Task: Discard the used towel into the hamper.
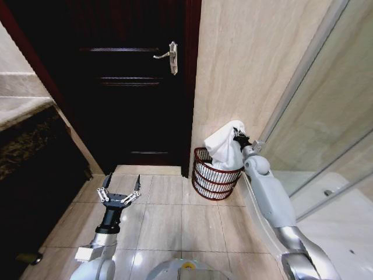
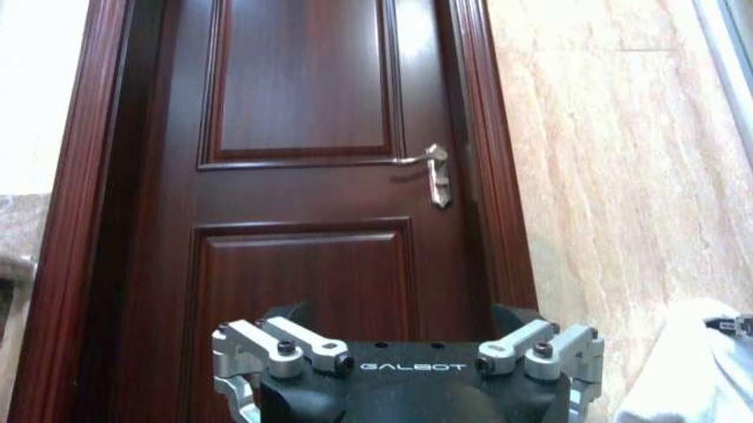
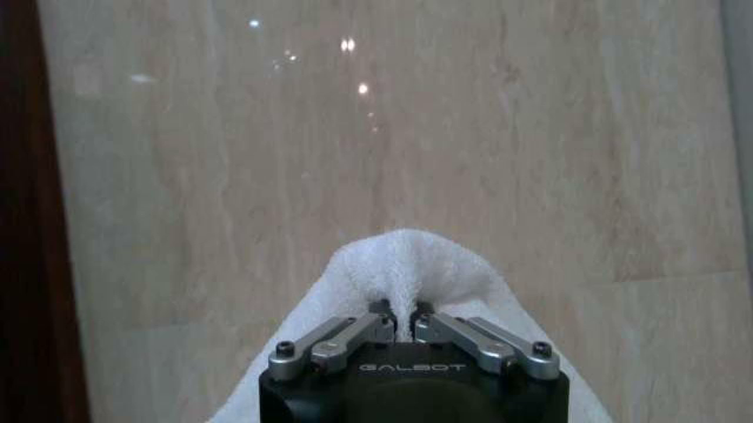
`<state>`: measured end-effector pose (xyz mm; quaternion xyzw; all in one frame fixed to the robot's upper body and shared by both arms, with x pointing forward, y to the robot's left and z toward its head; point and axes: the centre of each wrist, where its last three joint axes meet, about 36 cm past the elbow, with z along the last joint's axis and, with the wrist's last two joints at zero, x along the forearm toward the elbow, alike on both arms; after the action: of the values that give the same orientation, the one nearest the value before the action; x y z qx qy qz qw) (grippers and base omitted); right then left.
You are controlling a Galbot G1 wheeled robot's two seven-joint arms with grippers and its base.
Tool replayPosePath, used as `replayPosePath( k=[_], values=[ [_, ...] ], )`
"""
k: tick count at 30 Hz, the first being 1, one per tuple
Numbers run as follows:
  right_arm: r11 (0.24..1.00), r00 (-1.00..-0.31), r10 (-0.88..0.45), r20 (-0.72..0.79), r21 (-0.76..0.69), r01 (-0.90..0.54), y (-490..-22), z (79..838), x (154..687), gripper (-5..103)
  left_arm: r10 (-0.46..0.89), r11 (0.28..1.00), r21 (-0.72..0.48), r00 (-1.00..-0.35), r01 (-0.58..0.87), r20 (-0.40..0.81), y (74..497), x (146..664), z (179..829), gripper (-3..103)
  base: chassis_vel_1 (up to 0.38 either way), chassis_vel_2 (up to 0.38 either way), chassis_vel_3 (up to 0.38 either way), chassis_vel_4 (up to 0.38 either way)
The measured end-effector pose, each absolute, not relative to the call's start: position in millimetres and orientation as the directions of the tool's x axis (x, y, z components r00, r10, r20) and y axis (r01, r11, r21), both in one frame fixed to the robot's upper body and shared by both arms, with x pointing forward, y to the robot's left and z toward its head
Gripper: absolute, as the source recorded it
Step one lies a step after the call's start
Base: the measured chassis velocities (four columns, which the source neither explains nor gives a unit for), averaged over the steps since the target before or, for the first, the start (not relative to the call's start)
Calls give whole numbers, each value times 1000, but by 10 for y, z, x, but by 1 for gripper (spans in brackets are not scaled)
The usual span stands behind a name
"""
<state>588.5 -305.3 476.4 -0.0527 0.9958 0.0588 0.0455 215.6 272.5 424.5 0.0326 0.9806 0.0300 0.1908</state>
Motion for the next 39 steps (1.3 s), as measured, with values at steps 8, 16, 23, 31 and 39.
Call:
replayPosePath(
  k=[8,16,23,31,39],
  values=[
    [988,-991,-108,-84,104,-116,-2994,4731,5709,4,64,996,86,-934,36,-351,2744,2227,4105,100,0,0,0,0],
    [986,-993,-105,-50,124,-111,-3012,4682,5661,4,45,997,72,-939,22,-340,2741,2198,4041,100,0,0,0,0],
    [980,-992,-129,-7,155,-129,-2873,4740,5571,4,22,998,70,-939,-3,-344,2813,2183,3975,100,0,0,0,0],
    [981,-987,-141,78,144,-128,-2954,4858,5510,4,20,997,71,-937,-5,-348,2826,2188,3927,100,0,0,0,0],
    [980,-975,-148,167,158,-122,-3054,4905,5478,4,24,998,64,-945,3,-327,2846,2203,3882,100,0,0,0,0]
  ],
)
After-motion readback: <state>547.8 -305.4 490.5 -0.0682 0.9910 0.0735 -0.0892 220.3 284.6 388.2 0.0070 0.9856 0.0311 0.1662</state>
